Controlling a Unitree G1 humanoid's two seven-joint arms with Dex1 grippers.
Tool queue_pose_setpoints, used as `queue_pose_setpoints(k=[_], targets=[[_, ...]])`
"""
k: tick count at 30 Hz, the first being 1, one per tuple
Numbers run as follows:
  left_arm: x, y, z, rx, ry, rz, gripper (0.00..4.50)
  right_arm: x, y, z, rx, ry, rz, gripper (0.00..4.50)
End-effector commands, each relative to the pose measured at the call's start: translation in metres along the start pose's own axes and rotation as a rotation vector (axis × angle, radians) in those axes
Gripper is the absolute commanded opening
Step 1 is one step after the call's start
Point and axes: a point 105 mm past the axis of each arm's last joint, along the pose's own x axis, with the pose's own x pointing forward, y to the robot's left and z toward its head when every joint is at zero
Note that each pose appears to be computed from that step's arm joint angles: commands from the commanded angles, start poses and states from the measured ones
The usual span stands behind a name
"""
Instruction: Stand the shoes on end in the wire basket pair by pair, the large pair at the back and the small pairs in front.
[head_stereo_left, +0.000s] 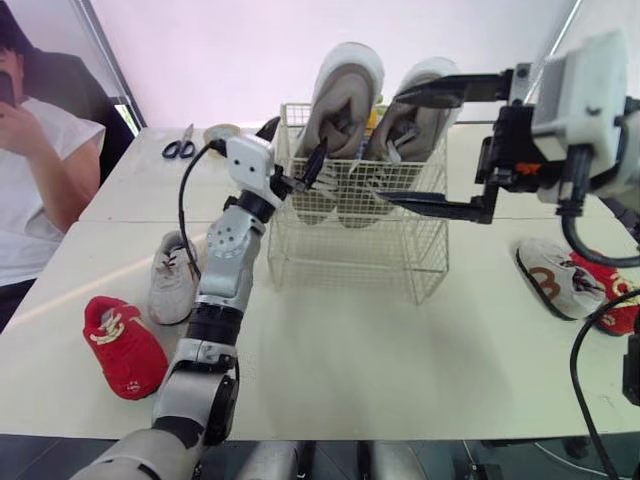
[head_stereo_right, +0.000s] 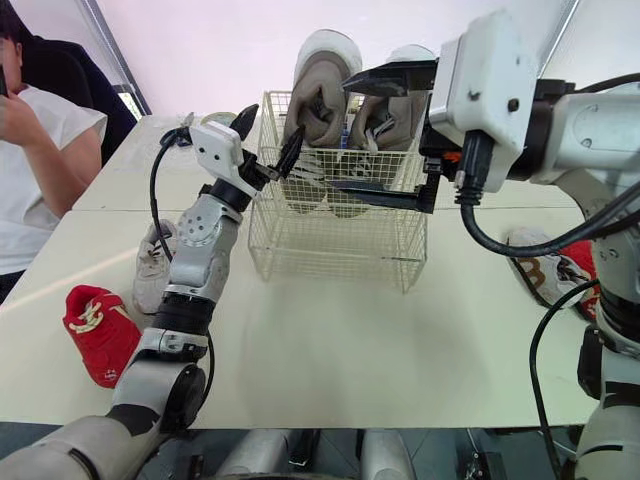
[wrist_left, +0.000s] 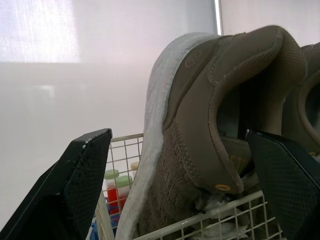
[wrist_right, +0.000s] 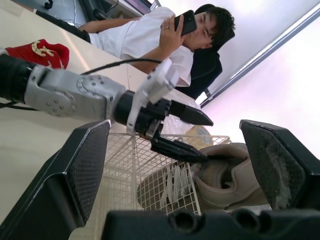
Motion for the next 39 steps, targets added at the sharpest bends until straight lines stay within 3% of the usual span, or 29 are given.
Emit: queue_pose_setpoints(k=[1,6,12,16,24,29,39], targets=[[-0.005,0.005,0.038,-0.021,-0.038,-0.082,4.42,-0.007,-0.005,0.004,-0.026,0.003,-0.028,4.5],[-0.014,0.0,0.066,-0.124,0.047,-0.321,4.42,-0.023,-0.015,-0.008,0.034,0.05,-0.122,4.5],[-0.034,-0.015,0.082,-0.326,0.237,-0.612,4.42,-0.062,-0.029,-0.03,0.203,0.072,-0.353,4.5],[-0.053,-0.032,0.088,-0.373,0.357,-0.814,4.42,-0.115,-0.026,-0.086,0.325,0.298,-0.622,4.5],[-0.055,-0.039,0.084,-0.392,0.391,-0.899,4.42,-0.202,0.027,-0.17,0.49,0.7,-0.901,4.5],[-0.056,-0.046,0.077,-0.391,0.391,-0.911,4.42,-0.231,0.06,-0.198,0.588,0.802,-0.95,4.5],[-0.062,-0.053,0.071,-0.372,0.403,-0.905,4.42,-0.247,0.078,-0.234,0.771,0.832,-1.009,4.5]])
